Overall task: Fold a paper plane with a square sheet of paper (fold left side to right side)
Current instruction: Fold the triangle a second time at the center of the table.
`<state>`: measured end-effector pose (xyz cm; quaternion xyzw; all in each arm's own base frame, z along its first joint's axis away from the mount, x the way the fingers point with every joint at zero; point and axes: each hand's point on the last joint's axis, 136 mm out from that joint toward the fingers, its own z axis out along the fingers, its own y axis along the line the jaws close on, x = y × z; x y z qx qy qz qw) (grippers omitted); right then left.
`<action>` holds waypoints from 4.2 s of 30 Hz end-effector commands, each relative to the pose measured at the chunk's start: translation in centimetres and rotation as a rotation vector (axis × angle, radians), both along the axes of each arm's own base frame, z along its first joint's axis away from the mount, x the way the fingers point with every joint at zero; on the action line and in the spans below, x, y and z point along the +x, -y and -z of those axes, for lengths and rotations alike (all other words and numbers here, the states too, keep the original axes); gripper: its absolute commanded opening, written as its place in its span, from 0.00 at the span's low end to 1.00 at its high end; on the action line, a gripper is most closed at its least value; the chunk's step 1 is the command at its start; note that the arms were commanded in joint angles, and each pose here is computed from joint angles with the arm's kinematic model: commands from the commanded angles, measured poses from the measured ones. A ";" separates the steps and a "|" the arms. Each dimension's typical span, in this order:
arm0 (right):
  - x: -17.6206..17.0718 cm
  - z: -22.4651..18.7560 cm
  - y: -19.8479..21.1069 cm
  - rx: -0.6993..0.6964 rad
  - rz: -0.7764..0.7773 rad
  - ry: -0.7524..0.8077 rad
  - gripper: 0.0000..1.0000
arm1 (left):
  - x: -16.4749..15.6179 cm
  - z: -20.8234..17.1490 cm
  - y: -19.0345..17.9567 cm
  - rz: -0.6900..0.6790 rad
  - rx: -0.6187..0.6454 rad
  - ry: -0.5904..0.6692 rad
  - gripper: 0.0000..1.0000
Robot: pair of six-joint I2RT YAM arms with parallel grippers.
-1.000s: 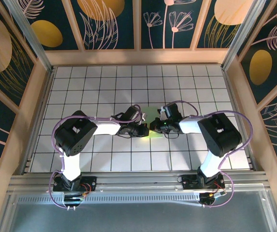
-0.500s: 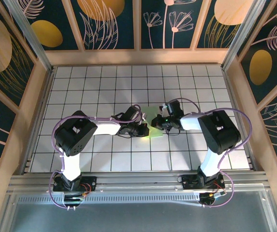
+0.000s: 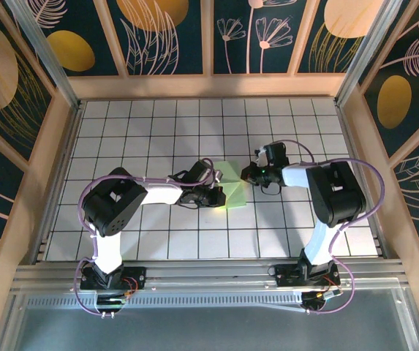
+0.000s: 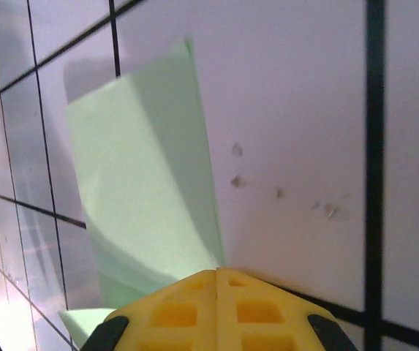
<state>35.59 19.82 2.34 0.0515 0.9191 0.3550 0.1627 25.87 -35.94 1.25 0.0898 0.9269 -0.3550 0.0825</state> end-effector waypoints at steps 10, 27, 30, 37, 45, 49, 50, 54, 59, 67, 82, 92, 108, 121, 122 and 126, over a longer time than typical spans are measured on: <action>-4.2 -2.9 -2.8 0.081 -0.086 -0.010 0.00 | -1.2 2.1 -1.4 -0.003 0.101 -0.043 0.01; -5.3 2.1 -1.9 -0.022 -0.052 -0.122 0.00 | 0.9 -2.1 1.4 0.012 -0.008 0.010 0.05; -5.6 2.8 -1.4 -0.052 -0.044 -0.145 0.00 | 1.5 -3.0 1.9 0.013 -0.033 0.020 0.07; -6.0 3.5 -1.1 -0.081 -0.050 -0.171 0.00 | 2.5 -2.6 2.5 0.028 -0.044 0.015 0.06; -6.2 3.9 -0.9 -0.096 -0.049 -0.183 0.00 | 1.7 -1.5 2.7 0.060 -0.057 -0.015 0.05; -6.3 4.1 -0.8 -0.104 -0.049 -0.189 0.00 | 1.0 -0.7 2.3 0.066 -0.051 -0.036 0.04; -6.2 4.1 -0.7 -0.106 -0.048 -0.186 0.00 | 1.0 -0.5 2.2 0.065 -0.046 -0.039 0.04; -6.3 4.3 -0.6 -0.118 -0.048 -0.193 0.00 | 0.6 0.0 1.8 0.065 -0.033 -0.047 0.05; -6.4 4.7 -0.5 -0.131 -0.049 -0.202 0.00 | 0.2 0.4 1.5 0.071 -0.029 -0.057 0.04; -6.5 5.0 -0.1 -0.154 -0.048 -0.211 0.00 | -0.7 0.7 1.0 0.078 -0.026 -0.073 0.04; -6.7 5.5 0.0 -0.163 -0.047 -0.227 0.00 | -3.3 1.5 -0.3 0.124 -0.001 -0.088 0.04; -6.9 5.6 0.1 -0.165 -0.050 -0.233 0.00 | -4.4 1.4 0.1 0.161 -0.006 -0.092 0.04; -6.9 5.7 0.0 -0.164 -0.051 -0.239 0.00 | -5.4 1.8 -0.6 0.156 0.009 -0.106 0.05; -6.4 4.4 -1.2 -0.120 -0.078 -0.209 0.00 | -5.6 0.8 -0.6 0.145 -0.018 -0.090 0.04; -6.2 4.0 -1.5 -0.103 -0.082 -0.200 0.00 | -5.4 0.3 -0.5 0.141 -0.029 -0.080 0.04; -4.8 1.3 -2.8 -0.031 -0.089 -0.134 0.00 | -3.8 -2.5 -0.5 0.103 -0.110 -0.042 0.04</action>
